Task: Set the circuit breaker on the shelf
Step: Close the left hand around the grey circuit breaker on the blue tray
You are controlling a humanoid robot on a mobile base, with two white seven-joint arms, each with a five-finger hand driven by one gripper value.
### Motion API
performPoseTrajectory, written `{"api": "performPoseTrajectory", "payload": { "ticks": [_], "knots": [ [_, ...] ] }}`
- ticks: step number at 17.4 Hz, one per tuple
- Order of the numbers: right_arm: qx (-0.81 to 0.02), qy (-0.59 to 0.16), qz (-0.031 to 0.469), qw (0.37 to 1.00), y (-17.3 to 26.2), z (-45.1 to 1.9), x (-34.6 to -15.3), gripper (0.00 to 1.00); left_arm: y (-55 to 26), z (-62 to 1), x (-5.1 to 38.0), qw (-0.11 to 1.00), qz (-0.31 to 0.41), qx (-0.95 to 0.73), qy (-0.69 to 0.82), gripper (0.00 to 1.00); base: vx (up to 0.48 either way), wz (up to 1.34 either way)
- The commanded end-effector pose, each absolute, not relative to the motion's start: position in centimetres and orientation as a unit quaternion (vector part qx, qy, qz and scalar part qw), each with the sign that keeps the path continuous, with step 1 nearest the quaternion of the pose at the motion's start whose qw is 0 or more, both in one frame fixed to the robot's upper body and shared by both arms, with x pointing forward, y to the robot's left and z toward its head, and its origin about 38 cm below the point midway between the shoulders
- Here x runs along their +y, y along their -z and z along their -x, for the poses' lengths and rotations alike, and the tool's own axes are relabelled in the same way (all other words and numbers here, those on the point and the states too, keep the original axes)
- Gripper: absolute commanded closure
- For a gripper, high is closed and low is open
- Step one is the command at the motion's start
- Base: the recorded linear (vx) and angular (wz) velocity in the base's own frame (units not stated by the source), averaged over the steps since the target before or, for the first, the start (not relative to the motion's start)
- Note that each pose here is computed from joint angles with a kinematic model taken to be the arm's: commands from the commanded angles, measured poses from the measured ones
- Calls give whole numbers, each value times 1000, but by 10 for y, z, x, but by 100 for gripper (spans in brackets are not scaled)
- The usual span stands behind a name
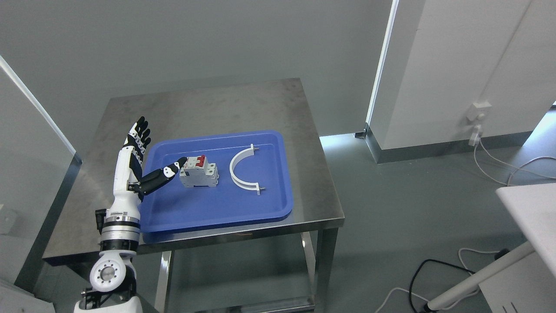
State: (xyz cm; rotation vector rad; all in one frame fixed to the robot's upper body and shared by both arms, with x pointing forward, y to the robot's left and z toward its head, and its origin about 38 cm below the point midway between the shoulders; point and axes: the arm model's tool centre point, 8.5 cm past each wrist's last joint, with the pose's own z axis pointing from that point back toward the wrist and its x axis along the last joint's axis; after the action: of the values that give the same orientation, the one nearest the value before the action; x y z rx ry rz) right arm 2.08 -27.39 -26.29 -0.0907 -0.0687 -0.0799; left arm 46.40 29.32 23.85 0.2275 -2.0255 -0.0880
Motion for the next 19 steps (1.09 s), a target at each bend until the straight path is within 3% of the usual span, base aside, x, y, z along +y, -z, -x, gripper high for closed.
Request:
{"api": "performPoseTrajectory", "payload": {
  "ticks": [1,4,9,13,19],
  "knots": [
    [-35,39,54,997,262,-21,-285,0,-236,-458,284,519,-93,-848,60,0,0,0],
    [-35,39,54,997,262,-21,-285,0,-242,-460,282,511,-88,-852,70,0,0,0],
    [-35,39,54,997,262,-21,-285,0,-250,-467,303,538,-72,-809,227,1,0,0],
    [-34,39,54,997,262,-20,-285,0,-254,-481,325,571,-135,-762,276,1,0,0],
    [-34,39,54,997,262,-20,-285,0,-231,-496,312,602,-152,-701,352,7,0,0]
  ]
}}
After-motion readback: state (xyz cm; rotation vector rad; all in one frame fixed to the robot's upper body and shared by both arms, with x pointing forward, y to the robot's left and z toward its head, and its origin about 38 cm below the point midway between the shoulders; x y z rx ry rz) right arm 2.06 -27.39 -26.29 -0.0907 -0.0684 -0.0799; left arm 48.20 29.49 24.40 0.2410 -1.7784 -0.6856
